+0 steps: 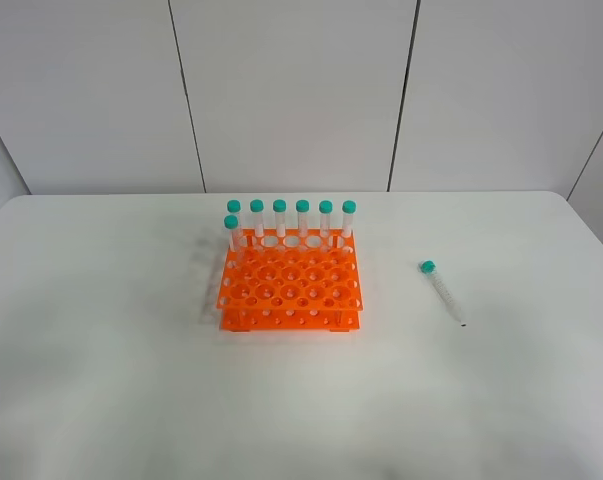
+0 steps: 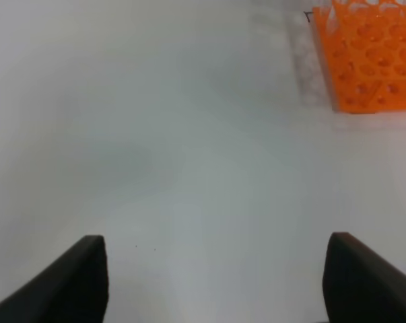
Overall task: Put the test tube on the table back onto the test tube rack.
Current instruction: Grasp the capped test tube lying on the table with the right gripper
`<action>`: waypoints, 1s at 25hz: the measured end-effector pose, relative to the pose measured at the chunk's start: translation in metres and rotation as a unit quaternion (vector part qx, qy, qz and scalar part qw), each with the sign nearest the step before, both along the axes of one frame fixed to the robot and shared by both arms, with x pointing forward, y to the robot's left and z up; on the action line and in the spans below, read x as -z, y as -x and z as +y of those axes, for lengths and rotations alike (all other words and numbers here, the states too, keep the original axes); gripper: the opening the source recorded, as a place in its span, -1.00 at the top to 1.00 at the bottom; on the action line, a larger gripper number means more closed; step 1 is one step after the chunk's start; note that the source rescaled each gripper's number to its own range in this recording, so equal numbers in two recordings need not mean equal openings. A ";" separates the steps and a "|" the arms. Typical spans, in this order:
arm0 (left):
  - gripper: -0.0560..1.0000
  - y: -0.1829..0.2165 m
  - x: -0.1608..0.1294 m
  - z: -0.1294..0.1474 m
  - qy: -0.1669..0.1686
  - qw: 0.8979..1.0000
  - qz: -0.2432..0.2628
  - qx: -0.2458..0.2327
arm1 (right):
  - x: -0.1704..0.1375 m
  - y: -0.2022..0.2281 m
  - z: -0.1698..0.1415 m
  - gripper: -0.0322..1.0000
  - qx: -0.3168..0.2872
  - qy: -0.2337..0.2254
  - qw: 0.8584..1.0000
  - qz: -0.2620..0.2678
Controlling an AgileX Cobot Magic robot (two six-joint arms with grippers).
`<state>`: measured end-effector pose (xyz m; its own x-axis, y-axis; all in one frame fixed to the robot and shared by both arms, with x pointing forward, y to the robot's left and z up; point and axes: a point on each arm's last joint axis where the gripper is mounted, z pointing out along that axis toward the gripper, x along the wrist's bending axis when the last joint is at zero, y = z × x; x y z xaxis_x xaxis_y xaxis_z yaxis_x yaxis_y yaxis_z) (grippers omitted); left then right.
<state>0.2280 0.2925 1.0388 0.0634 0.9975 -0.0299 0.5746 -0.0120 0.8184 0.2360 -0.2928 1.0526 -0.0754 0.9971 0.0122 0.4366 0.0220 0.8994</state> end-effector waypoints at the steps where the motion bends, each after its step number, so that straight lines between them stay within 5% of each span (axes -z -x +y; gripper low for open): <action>1: -1.00 0.000 0.000 0.000 0.000 1.000 0.000 0.000 | 0.000 0.000 0.000 -0.99 0.000 0.000 1.000 0.000; 8: -1.00 0.000 0.000 0.000 0.000 1.000 0.000 0.000 | -0.004 -0.003 0.000 -0.99 0.000 0.000 1.000 0.008; 15: -1.00 0.000 0.000 0.000 0.000 1.000 0.000 0.000 | -0.042 -0.063 0.000 -0.99 0.001 0.002 0.995 0.096; 21: -1.00 0.000 0.000 0.000 0.000 1.000 0.000 0.000 | -0.049 -0.161 0.001 -0.99 0.001 0.004 0.973 0.233; 25: -1.00 0.000 0.000 0.000 0.000 1.000 0.000 0.000 | -0.028 -0.235 0.002 -0.99 0.001 0.005 0.946 0.324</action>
<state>0.2280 0.2925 1.0388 0.0634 0.9975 -0.0299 0.5746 -0.0120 0.8184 0.4711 -0.2907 1.0809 -0.0544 0.9975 0.0453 0.8959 0.0287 0.4434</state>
